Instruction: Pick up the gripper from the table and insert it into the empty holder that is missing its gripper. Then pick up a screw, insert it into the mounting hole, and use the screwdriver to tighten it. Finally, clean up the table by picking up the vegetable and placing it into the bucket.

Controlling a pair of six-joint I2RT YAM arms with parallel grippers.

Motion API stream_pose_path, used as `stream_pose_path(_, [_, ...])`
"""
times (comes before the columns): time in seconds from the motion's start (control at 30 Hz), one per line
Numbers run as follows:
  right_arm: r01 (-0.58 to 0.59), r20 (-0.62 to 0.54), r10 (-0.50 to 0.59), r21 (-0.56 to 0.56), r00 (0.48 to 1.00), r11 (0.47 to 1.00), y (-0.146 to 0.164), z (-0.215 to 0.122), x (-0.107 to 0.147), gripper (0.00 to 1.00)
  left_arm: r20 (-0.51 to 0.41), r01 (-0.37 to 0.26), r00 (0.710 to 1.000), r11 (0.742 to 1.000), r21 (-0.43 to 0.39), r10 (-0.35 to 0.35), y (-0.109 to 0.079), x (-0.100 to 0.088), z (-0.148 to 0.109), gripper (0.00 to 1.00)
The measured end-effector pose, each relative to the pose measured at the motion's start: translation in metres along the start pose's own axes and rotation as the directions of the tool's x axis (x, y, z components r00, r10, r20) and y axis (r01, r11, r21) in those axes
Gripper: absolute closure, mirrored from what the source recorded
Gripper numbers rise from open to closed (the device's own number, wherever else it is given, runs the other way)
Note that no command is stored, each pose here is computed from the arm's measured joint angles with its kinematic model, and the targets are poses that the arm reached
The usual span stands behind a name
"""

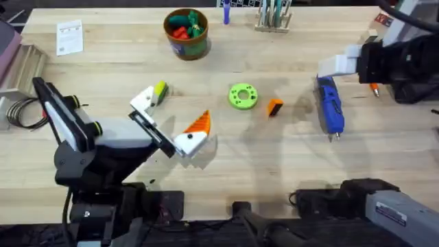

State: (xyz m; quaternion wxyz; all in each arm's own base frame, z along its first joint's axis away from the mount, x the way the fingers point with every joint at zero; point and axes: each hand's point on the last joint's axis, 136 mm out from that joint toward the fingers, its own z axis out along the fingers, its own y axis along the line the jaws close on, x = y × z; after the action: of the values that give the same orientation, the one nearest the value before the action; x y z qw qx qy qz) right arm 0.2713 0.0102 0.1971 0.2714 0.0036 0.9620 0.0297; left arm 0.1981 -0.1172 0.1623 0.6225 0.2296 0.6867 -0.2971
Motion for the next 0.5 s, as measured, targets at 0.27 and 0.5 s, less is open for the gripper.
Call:
stream_pose_path(0.27, [0.000, 0.000, 0.000, 0.000, 1.000, 1.000, 0.000, 0.000, 0.000, 0.075, -0.010, -0.049, 0.999, 0.992, 0.116, 0.051, -0.020, 0.003, -0.001, 0.015])
stream_pose_path(0.5, [0.000, 0.000, 0.000, 0.000, 1.000, 1.000, 0.000, 0.000, 0.000, 0.075, -0.014, -0.054, 0.998, 0.984, 0.167, 0.057, -0.029, 0.005, -0.003, 0.015])
